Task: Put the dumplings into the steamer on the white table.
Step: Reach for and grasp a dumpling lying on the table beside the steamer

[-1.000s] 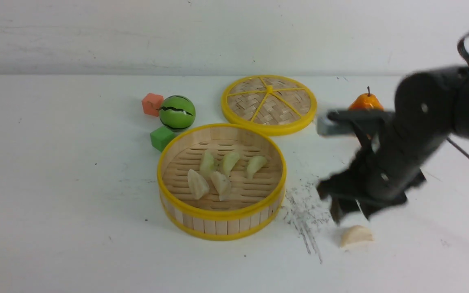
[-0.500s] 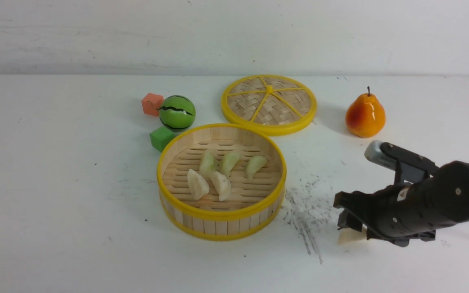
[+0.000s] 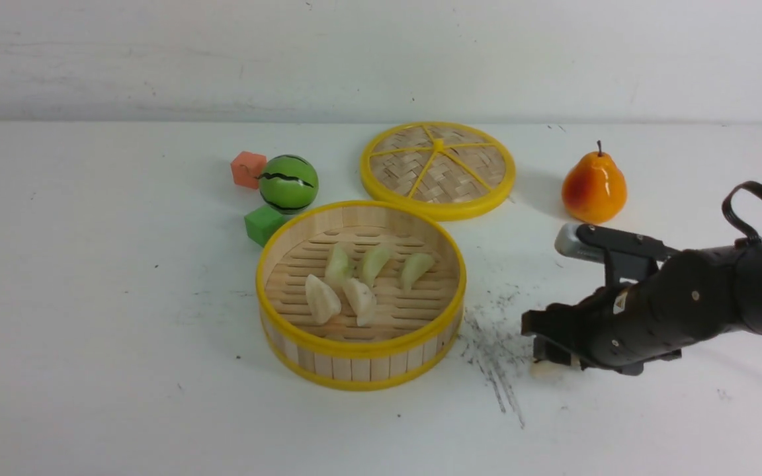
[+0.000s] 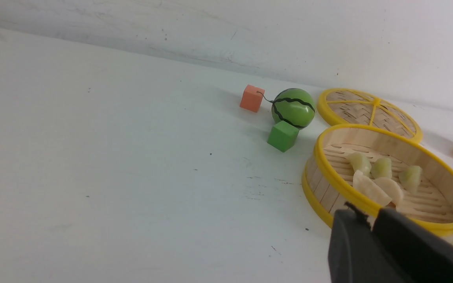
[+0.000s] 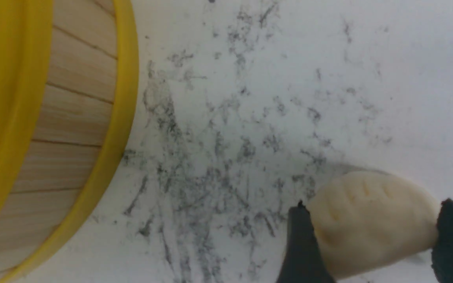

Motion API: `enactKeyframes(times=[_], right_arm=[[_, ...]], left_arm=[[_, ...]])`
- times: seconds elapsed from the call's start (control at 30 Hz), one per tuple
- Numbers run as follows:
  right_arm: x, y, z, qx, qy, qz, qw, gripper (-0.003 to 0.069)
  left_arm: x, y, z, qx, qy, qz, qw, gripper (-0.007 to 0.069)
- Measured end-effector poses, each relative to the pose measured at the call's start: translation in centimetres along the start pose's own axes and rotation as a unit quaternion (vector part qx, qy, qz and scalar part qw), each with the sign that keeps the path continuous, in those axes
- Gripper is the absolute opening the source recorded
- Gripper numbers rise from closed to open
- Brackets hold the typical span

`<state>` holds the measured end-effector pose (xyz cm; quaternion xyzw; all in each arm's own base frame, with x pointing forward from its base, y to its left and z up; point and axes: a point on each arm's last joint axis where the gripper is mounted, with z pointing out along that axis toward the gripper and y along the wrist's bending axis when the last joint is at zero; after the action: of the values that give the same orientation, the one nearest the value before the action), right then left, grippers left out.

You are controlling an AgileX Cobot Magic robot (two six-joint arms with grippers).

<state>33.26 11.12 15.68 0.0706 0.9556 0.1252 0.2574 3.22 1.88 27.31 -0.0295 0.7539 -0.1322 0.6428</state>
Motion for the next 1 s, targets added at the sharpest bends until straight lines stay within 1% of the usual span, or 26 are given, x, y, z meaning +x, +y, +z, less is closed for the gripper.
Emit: enactKeyframes(times=[0.13,0.27,0.3,0.33,0.37,0.43,0.6,0.63,0.67,0.73,0.83,0.87,0.9,0.93,1.0], right_arm=[[-0.6,0.3,-0.1,0.009,0.003,-0.043,0.999,0.0397],[-1.3,0.5,-0.2,0.019,0.005,-0.099,0.995,0.0312],[-1.3,0.5,-0.2,0.019,0.005,-0.099,0.995,0.0312],[-1.4,0.5,-0.2,0.022,0.010,-0.102,0.995,0.0286],[-1.6,0.6,-0.2,0.023,0.012,-0.099,0.995,0.0280],[-1.8,0.8,-0.3,0.021,0.012,-0.083,0.996,0.0290],[-2.1,0.9,0.0,0.015,0.002,-0.053,0.998,0.0376],[-2.1,0.9,0.1,0.015,0.002,-0.049,0.999,0.0376],[-2.0,0.8,0.5,0.016,0.003,-0.033,0.999,0.0391],[-1.8,0.7,1.2,0.018,0.010,-0.011,1.000,0.0391],[-1.8,0.9,1.7,0.015,0.003,-0.002,1.000,0.0320],[-1.8,0.9,1.7,0.015,0.002,-0.004,1.000,0.0275],[-1.8,0.9,1.7,0.015,0.002,-0.004,1.000,0.0267],[-1.9,0.8,1.7,0.016,0.000,-0.012,1.000,0.0235],[-1.9,0.9,1.4,0.017,0.000,-0.025,1.000,0.0239]], left_arm=[[0.0,0.0,0.0,-0.001,-0.001,0.001,1.000,0.0076],[0.0,0.0,0.0,0.000,-0.001,0.002,1.000,0.0076],[0.0,0.0,0.0,0.000,-0.001,0.002,1.000,0.0076],[-0.1,0.0,0.0,0.002,-0.003,0.002,1.000,0.0076],[-0.1,0.0,0.0,0.002,-0.003,0.002,1.000,0.0076],[-0.1,0.0,0.0,0.002,-0.003,0.002,1.000,0.0078],[-0.1,0.0,0.0,0.002,-0.003,0.002,1.000,0.0080],[-0.1,0.0,0.0,0.002,-0.003,0.002,1.000,0.0081],[-0.1,0.0,0.0,0.002,-0.003,0.002,1.000,0.0083],[-0.1,0.0,0.0,0.002,-0.003,0.002,1.000,0.0083],[-0.1,0.0,0.0,0.001,-0.004,0.003,1.000,0.0084],[-0.1,0.0,0.0,0.001,-0.004,0.003,1.000,0.0085],[-0.1,0.0,0.0,0.001,-0.004,0.003,1.000,0.0085],[-0.1,0.0,0.0,0.001,-0.004,0.003,1.000,0.0087],[-0.1,0.0,0.0,0.001,-0.004,0.003,1.000,0.0088]])
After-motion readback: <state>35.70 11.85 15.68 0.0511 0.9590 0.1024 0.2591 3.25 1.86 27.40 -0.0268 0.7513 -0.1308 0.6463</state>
